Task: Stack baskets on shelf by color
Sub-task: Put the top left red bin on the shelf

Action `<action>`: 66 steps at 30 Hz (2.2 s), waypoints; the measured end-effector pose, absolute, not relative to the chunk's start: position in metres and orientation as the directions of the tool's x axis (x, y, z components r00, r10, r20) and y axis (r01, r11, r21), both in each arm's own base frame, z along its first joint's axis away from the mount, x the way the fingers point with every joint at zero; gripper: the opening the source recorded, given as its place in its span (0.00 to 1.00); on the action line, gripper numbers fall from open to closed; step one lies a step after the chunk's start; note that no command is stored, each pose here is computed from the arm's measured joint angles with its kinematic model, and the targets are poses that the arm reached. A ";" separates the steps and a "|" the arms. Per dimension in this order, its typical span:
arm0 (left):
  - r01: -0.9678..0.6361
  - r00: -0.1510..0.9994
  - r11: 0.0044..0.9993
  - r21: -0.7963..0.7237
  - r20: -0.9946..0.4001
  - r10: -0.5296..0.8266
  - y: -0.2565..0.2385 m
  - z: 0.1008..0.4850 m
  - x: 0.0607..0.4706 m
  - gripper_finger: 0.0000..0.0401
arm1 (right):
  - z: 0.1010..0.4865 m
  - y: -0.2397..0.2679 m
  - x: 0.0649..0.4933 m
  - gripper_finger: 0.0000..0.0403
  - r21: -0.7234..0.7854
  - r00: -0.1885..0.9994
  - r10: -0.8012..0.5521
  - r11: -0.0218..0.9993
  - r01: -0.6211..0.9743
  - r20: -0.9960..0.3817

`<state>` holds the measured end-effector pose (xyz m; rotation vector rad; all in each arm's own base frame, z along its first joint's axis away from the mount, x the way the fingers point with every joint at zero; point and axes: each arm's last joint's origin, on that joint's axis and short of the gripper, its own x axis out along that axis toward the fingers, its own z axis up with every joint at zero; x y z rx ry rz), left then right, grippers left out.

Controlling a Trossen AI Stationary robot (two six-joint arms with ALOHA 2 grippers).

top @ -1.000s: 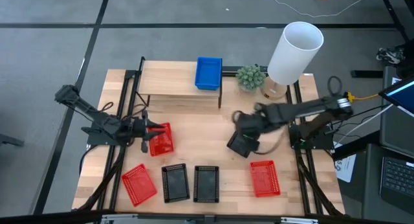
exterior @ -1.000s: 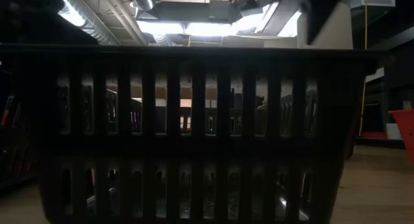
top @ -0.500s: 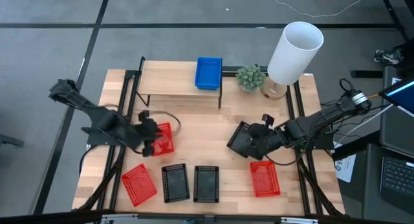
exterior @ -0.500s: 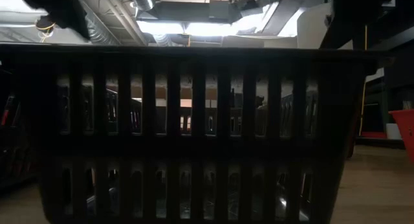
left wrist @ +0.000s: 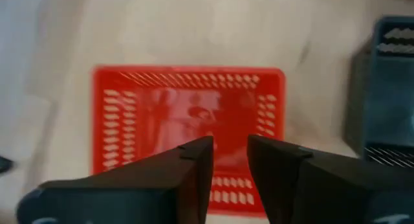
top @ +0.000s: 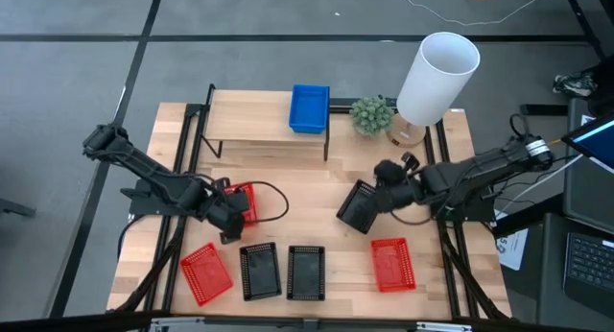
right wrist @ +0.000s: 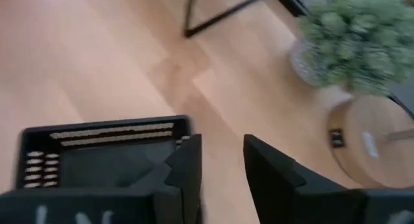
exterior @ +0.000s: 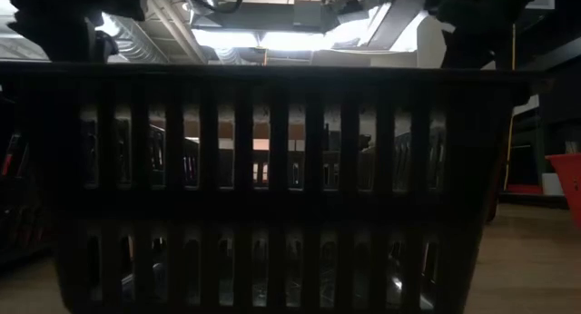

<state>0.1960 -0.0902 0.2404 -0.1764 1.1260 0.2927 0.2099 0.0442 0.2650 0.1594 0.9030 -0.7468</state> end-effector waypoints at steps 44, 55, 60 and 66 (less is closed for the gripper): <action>-0.280 0.167 0.957 0.074 -0.978 0.125 -0.115 0.157 0.228 0.28 | 0.282 0.016 0.196 0.29 -0.092 0.384 -0.400 0.782 0.616 -0.832; -0.236 0.169 0.963 0.132 -0.970 0.175 -0.119 0.239 0.226 0.00 | 0.282 0.016 0.196 0.29 -0.091 0.385 -0.401 0.782 0.617 -0.832; -0.218 0.314 0.915 0.338 -0.864 0.394 -0.096 0.310 0.217 0.00 | 0.282 0.016 0.197 0.29 -0.090 0.386 -0.401 0.782 0.617 -0.831; -0.204 0.233 0.877 0.436 -0.848 0.476 -0.033 0.346 0.197 0.00 | 0.282 0.016 0.197 0.29 -0.088 0.389 -0.400 0.782 0.617 -0.830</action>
